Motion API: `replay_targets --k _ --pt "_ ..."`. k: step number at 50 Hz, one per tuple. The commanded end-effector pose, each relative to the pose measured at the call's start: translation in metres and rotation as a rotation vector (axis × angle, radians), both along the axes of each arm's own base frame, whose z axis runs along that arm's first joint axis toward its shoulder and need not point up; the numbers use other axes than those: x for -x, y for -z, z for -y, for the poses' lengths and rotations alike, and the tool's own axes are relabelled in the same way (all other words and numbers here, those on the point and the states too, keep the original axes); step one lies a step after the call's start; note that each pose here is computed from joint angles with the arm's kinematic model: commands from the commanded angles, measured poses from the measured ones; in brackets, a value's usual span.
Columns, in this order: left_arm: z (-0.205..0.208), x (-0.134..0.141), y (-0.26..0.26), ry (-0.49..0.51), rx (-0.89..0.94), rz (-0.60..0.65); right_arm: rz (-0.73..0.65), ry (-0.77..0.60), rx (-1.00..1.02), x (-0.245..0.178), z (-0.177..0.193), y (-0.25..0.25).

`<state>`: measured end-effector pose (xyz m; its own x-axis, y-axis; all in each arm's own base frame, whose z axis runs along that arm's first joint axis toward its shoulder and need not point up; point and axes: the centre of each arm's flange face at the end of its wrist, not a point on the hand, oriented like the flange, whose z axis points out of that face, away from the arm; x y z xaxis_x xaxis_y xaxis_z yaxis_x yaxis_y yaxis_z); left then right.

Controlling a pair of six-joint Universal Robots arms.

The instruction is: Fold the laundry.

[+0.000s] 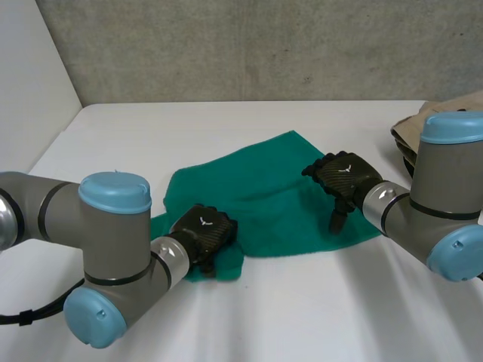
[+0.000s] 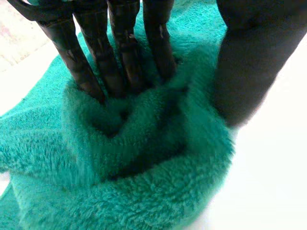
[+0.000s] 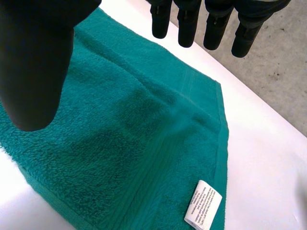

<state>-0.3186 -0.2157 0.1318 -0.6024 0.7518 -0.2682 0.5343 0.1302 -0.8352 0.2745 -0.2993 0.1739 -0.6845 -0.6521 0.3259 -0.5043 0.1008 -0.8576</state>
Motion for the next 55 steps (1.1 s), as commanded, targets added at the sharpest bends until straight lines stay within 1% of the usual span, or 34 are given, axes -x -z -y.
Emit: replay_targets --k 1,4,8,12,14,16,19,25,27,30,34,38,39,41,46,49,51,52,55 --pt "0.003 0.004 -0.012 0.005 0.043 -0.049 -0.007 0.014 -0.014 0.005 0.001 0.004" --pt "0.0 0.003 -0.022 0.006 0.046 -0.074 -0.007 0.021 -0.021 0.008 0.002 0.004" --pt "-0.003 -0.004 -0.045 -0.012 0.058 -0.137 -0.012 0.032 -0.031 0.011 0.001 0.003" --pt "-0.002 -0.014 -0.078 -0.045 0.086 -0.229 -0.007 0.036 -0.057 0.014 -0.007 -0.005" --pt "0.001 -0.021 -0.095 -0.073 0.089 -0.286 0.021 0.051 -0.089 0.016 -0.015 -0.01" --pt "0.005 -0.028 -0.11 -0.1 0.084 -0.346 0.056 0.065 -0.122 0.016 -0.02 -0.011" --pt "0.008 -0.035 -0.124 -0.123 0.053 -0.421 0.151 0.087 -0.215 0.011 -0.037 -0.005" --pt "0.015 -0.037 -0.149 -0.148 -0.008 -0.558 0.318 0.105 -0.364 -0.007 -0.063 0.017" --pt "0.02 -0.038 -0.158 -0.173 -0.02 -0.606 0.374 0.122 -0.397 -0.013 -0.068 0.027" --pt "0.023 -0.039 -0.166 -0.199 -0.035 -0.654 0.416 0.14 -0.411 -0.019 -0.073 0.036" --pt "0.024 -0.039 -0.173 -0.233 -0.071 -0.712 0.454 0.193 -0.363 -0.027 -0.07 0.047" --pt "0.024 -0.041 -0.175 -0.256 -0.101 -0.75 0.455 0.282 -0.251 -0.03 -0.055 0.058" --pt "0.022 -0.043 -0.177 -0.264 -0.107 -0.764 0.45 0.323 -0.206 -0.029 -0.047 0.062" --pt "0.022 -0.044 -0.178 -0.27 -0.111 -0.775 0.435 0.357 -0.177 -0.029 -0.039 0.065" --pt "0.023 -0.054 -0.182 -0.304 -0.12 -0.815 0.382 0.366 -0.154 -0.03 -0.03 0.07" --pt "0.025 -0.061 -0.186 -0.324 -0.114 -0.844 0.374 0.355 -0.139 -0.029 -0.027 0.066" --pt "0.028 -0.067 -0.19 -0.343 -0.102 -0.865 0.396 0.342 -0.112 -0.028 -0.023 0.054" --pt "0.032 -0.072 -0.19 -0.36 -0.096 -0.872 0.425 0.333 -0.076 -0.024 -0.018 0.038" --pt "0.038 -0.078 -0.187 -0.386 -0.09 -0.869 0.466 0.33 -0.013 -0.015 -0.008 0.01"
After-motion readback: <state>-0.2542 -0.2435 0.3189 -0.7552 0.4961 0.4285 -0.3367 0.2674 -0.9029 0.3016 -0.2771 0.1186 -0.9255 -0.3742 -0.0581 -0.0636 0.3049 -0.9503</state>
